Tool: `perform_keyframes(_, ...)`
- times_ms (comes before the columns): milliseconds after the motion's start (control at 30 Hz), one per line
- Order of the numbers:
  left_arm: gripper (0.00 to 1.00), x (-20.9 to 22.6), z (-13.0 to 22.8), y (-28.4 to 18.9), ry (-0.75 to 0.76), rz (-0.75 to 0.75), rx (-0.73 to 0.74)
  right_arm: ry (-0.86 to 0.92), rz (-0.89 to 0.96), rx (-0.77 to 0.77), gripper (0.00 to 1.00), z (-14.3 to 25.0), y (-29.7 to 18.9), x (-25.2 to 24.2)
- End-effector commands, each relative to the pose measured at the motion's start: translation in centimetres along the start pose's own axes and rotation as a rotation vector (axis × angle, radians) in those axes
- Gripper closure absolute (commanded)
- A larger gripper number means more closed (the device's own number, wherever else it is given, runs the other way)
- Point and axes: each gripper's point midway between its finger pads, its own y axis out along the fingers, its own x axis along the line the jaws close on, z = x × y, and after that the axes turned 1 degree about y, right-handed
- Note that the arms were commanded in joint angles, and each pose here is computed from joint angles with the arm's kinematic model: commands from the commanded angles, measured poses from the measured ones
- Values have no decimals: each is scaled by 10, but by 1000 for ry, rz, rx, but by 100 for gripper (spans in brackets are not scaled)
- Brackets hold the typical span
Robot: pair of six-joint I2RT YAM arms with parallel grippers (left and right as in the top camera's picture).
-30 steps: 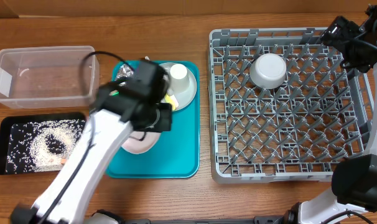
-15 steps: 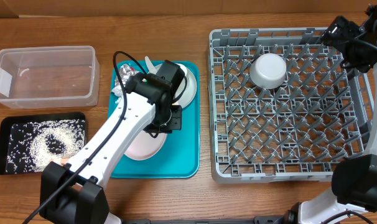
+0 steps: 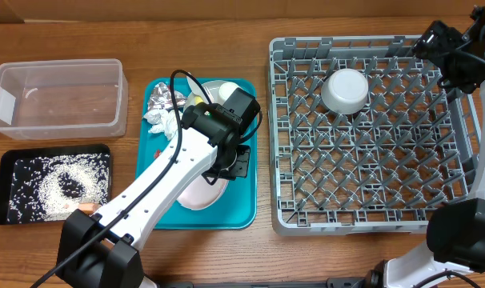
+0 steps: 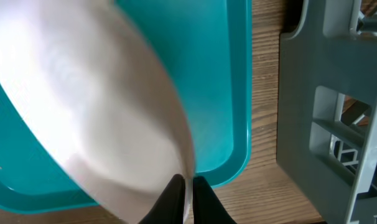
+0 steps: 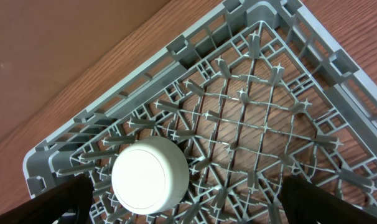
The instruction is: Sort waste into correct bins and load items into the dishwasher rack
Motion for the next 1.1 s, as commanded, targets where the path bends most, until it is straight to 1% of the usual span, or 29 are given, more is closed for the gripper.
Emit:
perform_keyframes(0,85,3,3,3,-23,-21,5,0,-9,-49,0,-8,-18,3)
perform_keyframes(233,87,4,8,5,-26,-23,26,0,-9,-49,0,-8,-18,3)
perform_keyframes(400,90,2,3,-12,-25,-18,11,0,-9,-49,0,-8,-18,3)
perform_keyframes(433,80,7,-2,-27,-30,-43,-16,0,-9,-49,0,-8,-18,3)
perform_keyframes(467,62,12,-6,-35,-35,-64,-34,0,-9,-49,0,-8,-18,3)
perform_keyframes(500,34,17,-10,-44,-41,-88,-53,0,-9,-49,0,-8,-18,3)
perform_keyframes(533,2,23,-14,-53,-49,-110,-73,0,-9,-49,0,-8,-18,3)
perform_keyframes(567,0,29,-18,-62,-63,-130,-92,0,-9,-49,0,-8,-18,3)
perform_keyframes(667,0,54,-30,-89,-152,-178,-148,0,-9,-49,0,-8,-18,3)
perform_keyframes(733,0,76,-36,-102,-238,-202,-173,0,-9,-49,0,-8,-18,3)
perform_keyframes(767,0,96,-40,-108,-315,-217,-183,0,-9,-49,0,-8,-18,3)
perform_keyframes(967,0,164,-36,-112,-526,-250,-151,0,-15,-47,0,-8,-18,4)
perform_keyframes(1067,0,191,-31,-114,-616,-254,-140,-2,-59,-31,0,-5,-18,12)
